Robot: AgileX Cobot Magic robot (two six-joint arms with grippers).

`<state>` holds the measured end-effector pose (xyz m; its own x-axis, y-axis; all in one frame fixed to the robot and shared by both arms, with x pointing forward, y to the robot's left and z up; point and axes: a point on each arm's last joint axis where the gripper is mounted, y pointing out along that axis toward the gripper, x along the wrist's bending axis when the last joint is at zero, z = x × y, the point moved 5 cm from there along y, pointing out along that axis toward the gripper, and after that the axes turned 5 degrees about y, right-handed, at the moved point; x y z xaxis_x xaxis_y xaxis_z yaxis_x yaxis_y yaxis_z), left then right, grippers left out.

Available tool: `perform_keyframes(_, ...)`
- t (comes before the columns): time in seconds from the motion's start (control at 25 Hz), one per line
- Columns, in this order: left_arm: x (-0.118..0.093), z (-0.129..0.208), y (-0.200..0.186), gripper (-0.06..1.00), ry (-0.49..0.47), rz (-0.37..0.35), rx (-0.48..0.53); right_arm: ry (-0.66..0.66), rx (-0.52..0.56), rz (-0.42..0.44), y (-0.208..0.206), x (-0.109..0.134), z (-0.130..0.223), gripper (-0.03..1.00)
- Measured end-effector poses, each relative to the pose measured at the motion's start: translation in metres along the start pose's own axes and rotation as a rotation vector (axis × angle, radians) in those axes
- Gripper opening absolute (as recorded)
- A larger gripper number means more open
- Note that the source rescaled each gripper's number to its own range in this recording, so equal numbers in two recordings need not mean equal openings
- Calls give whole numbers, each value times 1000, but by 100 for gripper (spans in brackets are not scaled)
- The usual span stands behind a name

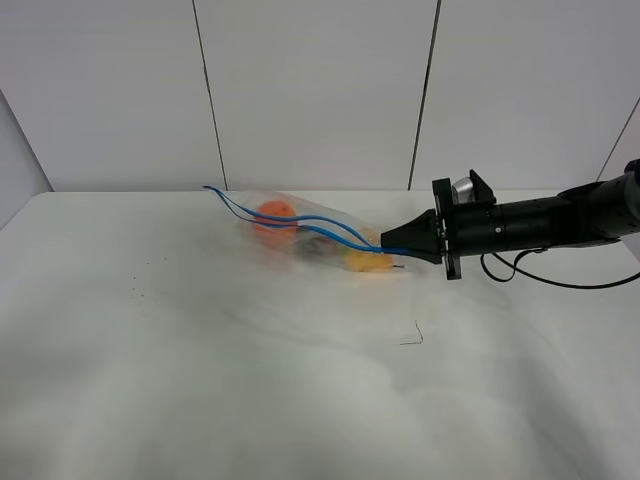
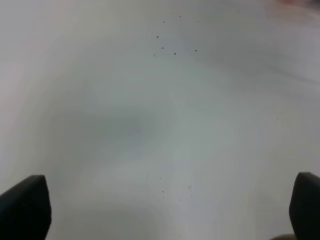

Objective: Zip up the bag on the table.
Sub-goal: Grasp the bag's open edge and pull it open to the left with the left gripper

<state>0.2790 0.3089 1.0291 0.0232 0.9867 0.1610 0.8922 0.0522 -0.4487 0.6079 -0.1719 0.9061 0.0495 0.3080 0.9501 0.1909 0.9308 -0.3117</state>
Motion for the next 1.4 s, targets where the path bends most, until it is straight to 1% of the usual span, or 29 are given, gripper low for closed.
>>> perform_keyframes(0.08, 3, -1, -1, 100, 10, -20, -7, 2, -3, -3, 0, 0, 0, 0)
perform_keyframes(0.16, 5, -9, -3, 100, 13, -31, -35, 2, -5, -4, 0, 1, -1, 0)
perform_keyframes(0.24, 9, -30, -9, 99, 15, -39, -79, 2, -5, -4, 0, 1, -1, 0)
perform_keyframes(0.36, 14, -66, -7, 97, 18, -37, -86, 2, -5, -4, 0, 1, -1, 0)
perform_keyframes(0.52, 19, -108, 17, 96, 28, -21, 2, 3, -7, -6, 0, 1, -1, 0)
perform_keyframes(0.6, 20, -124, 37, 95, 32, -11, 55, 3, -7, -6, 0, 1, -1, 0)
perform_keyframes(0.64, 21, -132, 46, 95, 34, -9, 63, 3, -7, -6, 0, 1, -1, 0)
perform_keyframes(0.8, 21, -152, 91, 94, 66, 8, 129, 4, -7, -6, 0, 1, -1, 0)
perform_keyframes(0.88, 20, -157, 114, 94, 105, 20, 162, 4, -7, -6, 0, 1, -1, 0)
perform_keyframes(0.96, 19, -158, 135, 94, 167, 33, 187, 5, -7, -6, 0, 1, -1, 0)
perform_keyframes(1.0, 18, -159, 145, 94, 213, 41, 192, 5, -7, -6, 0, 1, -1, 0)
perform_keyframes(1.12, 16, -157, 172, 93, 386, 68, 207, 7, -7, -6, 0, 1, -1, 0)
perform_keyframes(1.24, 14, -156, 196, 91, 594, 94, 197, 8, -7, -6, 0, 1, -1, 0)
perform_keyframes(1.32, 11, -154, 212, 89, 700, 110, 189, 9, -10, -9, 0, 1, -1, 0)
perform_keyframes(1.4, 8, -151, 226, 86, 777, 128, 188, 11, -14, -12, 0, 2, -2, 0)
